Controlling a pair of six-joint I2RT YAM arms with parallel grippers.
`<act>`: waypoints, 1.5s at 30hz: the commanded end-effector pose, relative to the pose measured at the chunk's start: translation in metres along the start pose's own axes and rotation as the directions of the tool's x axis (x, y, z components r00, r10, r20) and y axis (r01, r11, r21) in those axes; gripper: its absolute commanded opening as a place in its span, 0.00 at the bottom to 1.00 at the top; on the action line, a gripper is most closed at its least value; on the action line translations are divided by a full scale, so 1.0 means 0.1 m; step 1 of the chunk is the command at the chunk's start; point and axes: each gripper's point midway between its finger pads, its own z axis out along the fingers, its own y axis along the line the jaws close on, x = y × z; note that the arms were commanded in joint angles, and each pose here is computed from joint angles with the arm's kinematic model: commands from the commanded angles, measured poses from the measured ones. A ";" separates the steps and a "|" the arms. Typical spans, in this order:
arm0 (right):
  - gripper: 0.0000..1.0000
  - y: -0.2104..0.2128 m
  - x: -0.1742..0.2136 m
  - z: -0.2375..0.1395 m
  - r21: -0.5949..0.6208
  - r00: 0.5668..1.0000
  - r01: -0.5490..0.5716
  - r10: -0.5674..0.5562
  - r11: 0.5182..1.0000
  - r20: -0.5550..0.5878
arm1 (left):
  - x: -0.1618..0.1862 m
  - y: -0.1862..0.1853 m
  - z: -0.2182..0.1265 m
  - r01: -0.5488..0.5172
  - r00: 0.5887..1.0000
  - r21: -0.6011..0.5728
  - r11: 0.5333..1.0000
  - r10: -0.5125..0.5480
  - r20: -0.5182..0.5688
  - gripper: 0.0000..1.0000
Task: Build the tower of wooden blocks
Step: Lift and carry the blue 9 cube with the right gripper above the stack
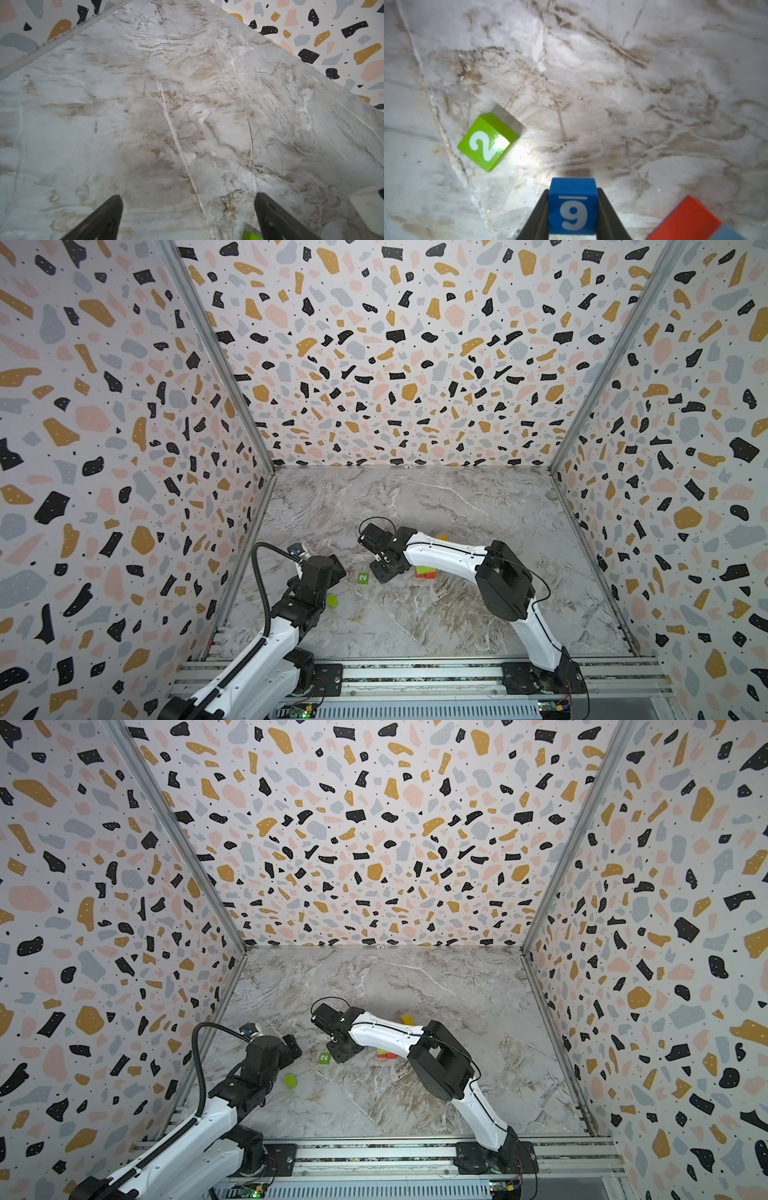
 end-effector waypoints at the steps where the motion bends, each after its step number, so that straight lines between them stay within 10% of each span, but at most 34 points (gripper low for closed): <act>1: 0.33 -0.09 -0.25 -0.56 0.009 0.995 -0.013 0.012 1.000 0.097 | -0.10 -0.11 -0.02 -0.012 1.000 0.035 0.999 0.011 0.010 1.00; 21: 0.35 -0.84 -0.24 -1.21 0.015 0.974 -0.168 0.164 0.986 0.158 | -0.20 -0.45 -0.13 -0.040 0.998 0.147 0.988 0.048 -0.050 1.00; 45: 0.35 -1.08 0.23 -1.06 0.046 0.955 -0.294 0.292 0.955 0.053 | -0.04 -0.82 -0.15 -0.116 0.991 0.200 0.973 0.128 -0.048 1.00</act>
